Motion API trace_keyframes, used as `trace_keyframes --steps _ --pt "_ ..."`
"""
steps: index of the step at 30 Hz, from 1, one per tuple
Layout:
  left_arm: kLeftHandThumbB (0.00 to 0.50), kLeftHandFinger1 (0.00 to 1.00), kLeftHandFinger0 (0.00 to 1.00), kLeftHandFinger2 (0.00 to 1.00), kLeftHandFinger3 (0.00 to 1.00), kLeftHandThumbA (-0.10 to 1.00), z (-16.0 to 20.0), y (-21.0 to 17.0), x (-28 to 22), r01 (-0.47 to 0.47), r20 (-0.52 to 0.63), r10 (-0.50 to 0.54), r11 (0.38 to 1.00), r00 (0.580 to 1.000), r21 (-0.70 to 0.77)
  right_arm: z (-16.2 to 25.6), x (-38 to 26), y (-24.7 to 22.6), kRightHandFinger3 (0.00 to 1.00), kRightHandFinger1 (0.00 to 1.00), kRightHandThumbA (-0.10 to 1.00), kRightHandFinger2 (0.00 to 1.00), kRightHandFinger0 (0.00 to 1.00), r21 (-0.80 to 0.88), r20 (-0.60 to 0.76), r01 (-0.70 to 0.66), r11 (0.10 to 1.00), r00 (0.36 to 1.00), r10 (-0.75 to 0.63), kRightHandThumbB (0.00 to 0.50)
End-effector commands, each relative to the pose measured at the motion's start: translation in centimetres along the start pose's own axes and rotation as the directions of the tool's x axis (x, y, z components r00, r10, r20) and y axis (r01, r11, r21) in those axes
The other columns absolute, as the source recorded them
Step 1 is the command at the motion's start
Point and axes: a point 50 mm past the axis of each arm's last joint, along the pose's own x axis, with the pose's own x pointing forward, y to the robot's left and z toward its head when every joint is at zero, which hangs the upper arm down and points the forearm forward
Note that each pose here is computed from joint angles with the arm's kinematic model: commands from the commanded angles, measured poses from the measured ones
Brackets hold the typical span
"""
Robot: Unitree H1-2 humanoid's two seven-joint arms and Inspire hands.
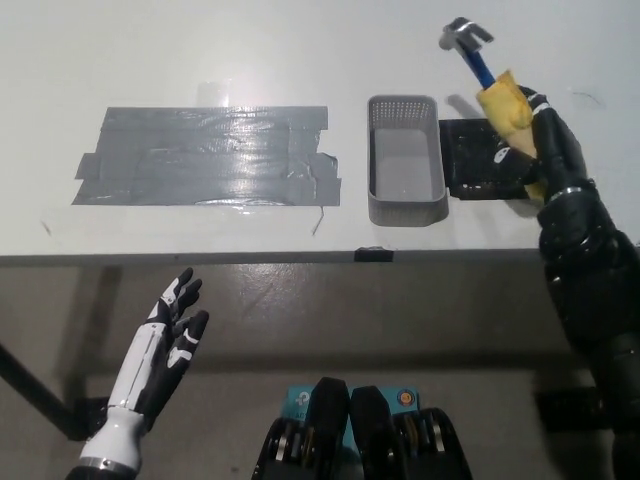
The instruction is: The robot picks the hammer with right hand and hits the black area on the desk and places it back.
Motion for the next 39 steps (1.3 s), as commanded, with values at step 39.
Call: trace_keyframes --steps 39 --pt "0.011 0.90 0.74 1.00 1.00 0.94 2.0 1.7 1.4 0.035 0.103 -0.042 0.997 0.994 0.068 11.0 -0.7 -20.1 1.00 0.65 -0.10 0.93 0.13 -0.497 0.025 -0.409 0.766 0.875 0.484 0.128"
